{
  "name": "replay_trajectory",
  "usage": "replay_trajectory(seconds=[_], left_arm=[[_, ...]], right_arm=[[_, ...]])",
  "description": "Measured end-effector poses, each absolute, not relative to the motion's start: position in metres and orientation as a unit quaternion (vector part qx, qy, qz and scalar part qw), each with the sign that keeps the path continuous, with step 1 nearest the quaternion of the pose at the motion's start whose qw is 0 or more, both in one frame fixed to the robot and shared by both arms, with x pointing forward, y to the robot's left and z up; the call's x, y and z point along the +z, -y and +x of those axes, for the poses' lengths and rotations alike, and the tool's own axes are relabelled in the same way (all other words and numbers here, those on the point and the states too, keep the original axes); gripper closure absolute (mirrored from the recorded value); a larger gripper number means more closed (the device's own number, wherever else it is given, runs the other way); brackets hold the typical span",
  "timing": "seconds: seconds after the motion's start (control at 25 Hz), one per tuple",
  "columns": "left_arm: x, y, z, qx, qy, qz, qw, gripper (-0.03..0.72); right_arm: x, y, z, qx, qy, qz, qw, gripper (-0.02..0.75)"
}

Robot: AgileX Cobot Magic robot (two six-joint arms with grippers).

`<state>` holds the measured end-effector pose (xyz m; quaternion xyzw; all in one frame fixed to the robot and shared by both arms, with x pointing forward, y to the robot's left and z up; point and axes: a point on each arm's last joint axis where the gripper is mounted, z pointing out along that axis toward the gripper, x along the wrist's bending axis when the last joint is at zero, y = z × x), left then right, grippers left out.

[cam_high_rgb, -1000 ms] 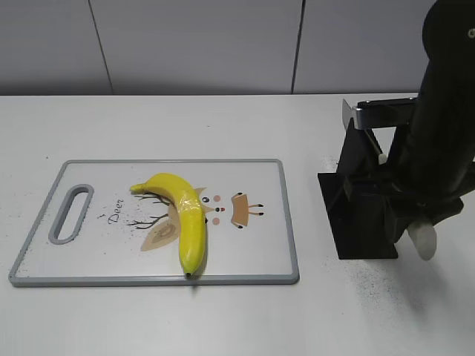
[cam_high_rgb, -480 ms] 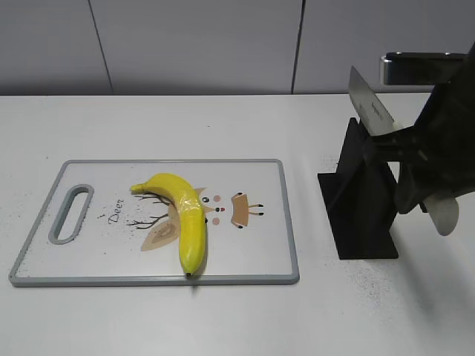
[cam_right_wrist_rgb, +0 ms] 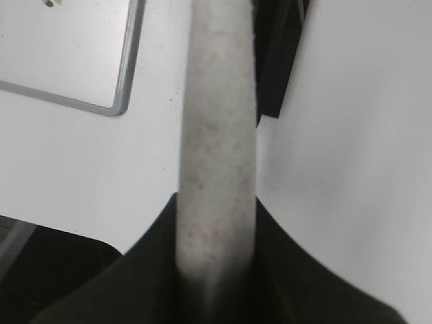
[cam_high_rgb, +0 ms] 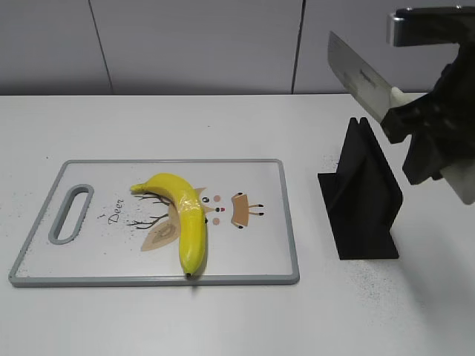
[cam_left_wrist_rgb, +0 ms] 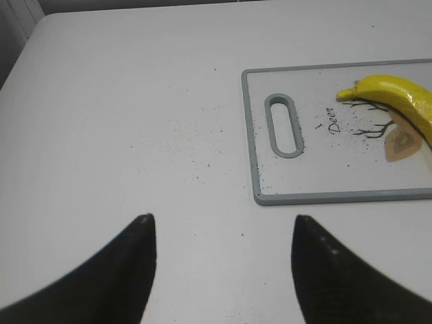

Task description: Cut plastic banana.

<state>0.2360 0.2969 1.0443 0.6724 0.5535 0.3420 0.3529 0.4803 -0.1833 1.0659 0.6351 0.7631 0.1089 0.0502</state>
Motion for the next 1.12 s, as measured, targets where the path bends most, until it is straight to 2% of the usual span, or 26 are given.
replay_trajectory(seconds=[0.2,0.4,0.8,1.12], left_arm=[[1.052,-0.296,0.237,0.341,-0.547,0.678,0.353,0.101],[1.063,-0.292,0.258,0.325,-0.534,0.701,0.343,0.142],[1.084,-0.279,0.324,0.293,-0.444,0.788,0.309,0.149],[1.106,-0.256,0.388,0.254,-0.305,0.882,0.255,0.151]], right_arm=[[1.093,0.179,0.489,0.135,-0.835,0.527,0.085,0.573],[1.102,0.173,0.503,0.122,-0.904,0.395,0.106,0.573],[1.075,0.161,0.523,0.076,-0.976,0.186,0.088,0.573],[1.061,0.142,0.543,0.096,-0.991,0.079,0.054,0.573]])
